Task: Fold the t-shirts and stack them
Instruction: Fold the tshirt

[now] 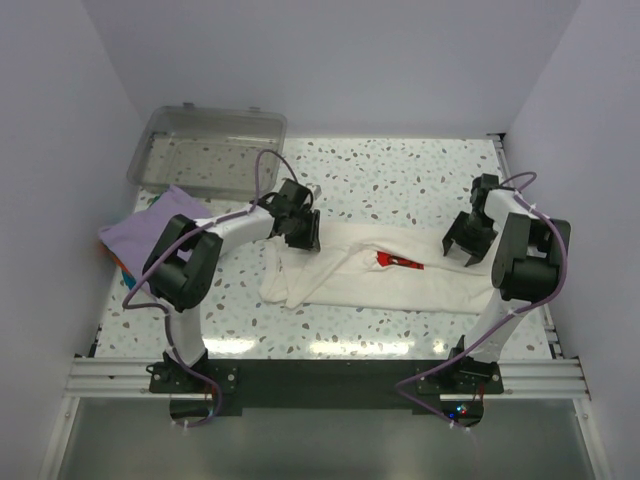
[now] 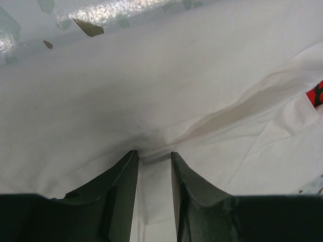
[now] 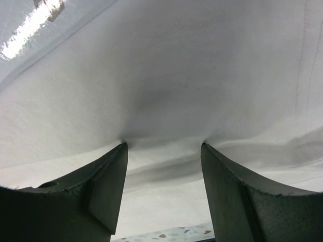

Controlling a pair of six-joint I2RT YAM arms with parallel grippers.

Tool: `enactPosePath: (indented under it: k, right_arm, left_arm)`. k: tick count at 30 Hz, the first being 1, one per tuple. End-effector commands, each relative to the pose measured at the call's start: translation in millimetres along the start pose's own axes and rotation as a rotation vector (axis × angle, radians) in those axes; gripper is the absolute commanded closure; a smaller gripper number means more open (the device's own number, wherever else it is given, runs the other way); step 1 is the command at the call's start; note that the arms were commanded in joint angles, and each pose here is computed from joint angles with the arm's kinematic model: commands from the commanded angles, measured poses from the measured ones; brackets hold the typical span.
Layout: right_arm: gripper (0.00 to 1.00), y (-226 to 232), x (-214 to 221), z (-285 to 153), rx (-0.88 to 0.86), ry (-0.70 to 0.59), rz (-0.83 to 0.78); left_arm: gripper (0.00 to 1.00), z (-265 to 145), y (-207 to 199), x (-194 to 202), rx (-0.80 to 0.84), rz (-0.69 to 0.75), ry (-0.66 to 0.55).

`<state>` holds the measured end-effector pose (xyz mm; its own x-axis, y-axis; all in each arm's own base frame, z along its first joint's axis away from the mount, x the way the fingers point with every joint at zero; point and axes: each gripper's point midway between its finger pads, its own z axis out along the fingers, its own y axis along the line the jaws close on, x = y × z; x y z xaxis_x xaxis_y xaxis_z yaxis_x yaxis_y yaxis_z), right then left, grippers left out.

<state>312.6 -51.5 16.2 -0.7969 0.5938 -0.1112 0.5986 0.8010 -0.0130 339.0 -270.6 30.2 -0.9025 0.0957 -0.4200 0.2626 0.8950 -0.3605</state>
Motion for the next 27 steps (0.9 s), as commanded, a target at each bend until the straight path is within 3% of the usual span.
enactPosePath:
  k: [1, 9, 15, 27]
  right_arm:
    - [0.37, 2.1, -6.8, -10.9, -0.023, -0.047, -0.011]
    - [0.37, 0.2, -6.2, -8.9, -0.013, -0.04, -0.023]
    - [0.37, 0.3, -7.5, -7.6, -0.009, -0.037, -0.031]
    - [0.37, 0.0, -6.8, -5.3, -0.007, -0.029, -0.043]
  left_arm:
    - [0.65, 1.2, -5.5, -6.2, 0.008, -0.005, -0.012]
    - [0.76, 5.4, -13.9, 0.4, 0.046, -0.016, 0.014]
    - [1.0, 5.2, -24.6, 5.1, 0.085, -0.013, 0.03]
    - [1.0, -9.8, -74.9, 7.7, 0.256, 0.013, 0.024]
